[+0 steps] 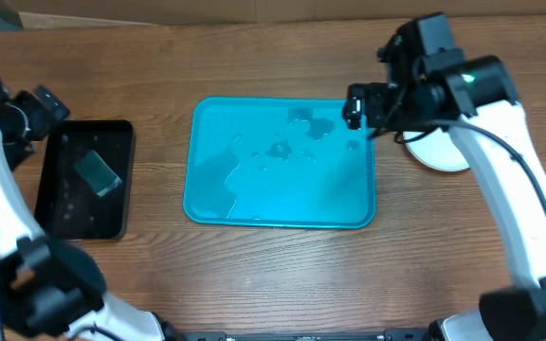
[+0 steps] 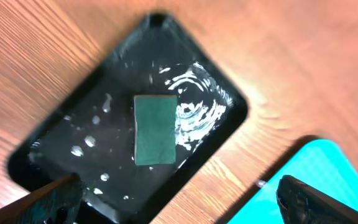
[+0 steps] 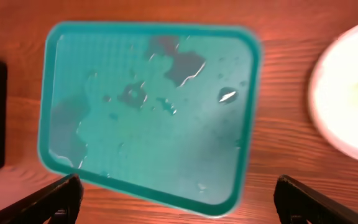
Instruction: Clean dirty plates on tray and stack at the side
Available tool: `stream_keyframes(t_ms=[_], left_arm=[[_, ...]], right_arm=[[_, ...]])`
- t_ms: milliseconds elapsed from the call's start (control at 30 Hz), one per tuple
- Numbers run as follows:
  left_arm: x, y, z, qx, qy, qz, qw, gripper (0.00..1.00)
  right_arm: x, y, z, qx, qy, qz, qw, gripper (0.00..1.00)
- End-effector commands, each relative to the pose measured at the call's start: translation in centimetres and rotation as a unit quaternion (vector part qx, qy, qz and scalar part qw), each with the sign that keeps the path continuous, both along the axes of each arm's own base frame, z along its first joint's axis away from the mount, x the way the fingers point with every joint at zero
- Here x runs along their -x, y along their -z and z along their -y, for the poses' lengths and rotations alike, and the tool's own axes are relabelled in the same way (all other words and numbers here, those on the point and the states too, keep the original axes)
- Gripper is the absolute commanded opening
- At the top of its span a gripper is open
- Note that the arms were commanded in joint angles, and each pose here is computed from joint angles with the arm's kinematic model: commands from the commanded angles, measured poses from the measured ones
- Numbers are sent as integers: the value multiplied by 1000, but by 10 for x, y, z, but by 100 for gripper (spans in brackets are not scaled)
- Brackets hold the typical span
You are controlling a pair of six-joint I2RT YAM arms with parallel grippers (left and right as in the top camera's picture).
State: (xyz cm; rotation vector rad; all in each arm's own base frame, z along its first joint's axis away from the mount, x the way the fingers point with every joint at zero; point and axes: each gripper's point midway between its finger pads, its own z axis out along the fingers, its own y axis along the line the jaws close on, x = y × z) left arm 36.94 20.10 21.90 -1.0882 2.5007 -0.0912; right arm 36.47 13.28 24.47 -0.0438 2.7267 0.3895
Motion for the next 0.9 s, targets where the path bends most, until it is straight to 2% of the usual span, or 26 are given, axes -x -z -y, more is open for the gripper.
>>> stream_keyframes(t_ms=[0,233,400,467,533,667,767,867], left_arm=[[6,-14,1,-28,9,1,1000,100],[16,45,6,20,9,-77,997,100],[16,40,6,25,7,-66,998,100],[12,46,-2,3,4,-67,998,100],[7,66,-5,-5,4,-73,997,100],[8,106,7,35,15,-96,995,100],[6,103,6,35,19,-93,995,100],[4,77,5,39,17,-72,997,100]], right_arm=[[1,-23,17,31,22,40,998,100],[21,-23,16,37,13,19,999,100],[28,-62,19,25,17,90,995,100],[26,-71,22,26,22,111,993,100],[26,-71,21,27,21,111,993,100],[27,-53,20,31,17,82,996,100],[29,-49,21,34,16,73,997,100],[33,-61,22,25,21,93,995,100]])
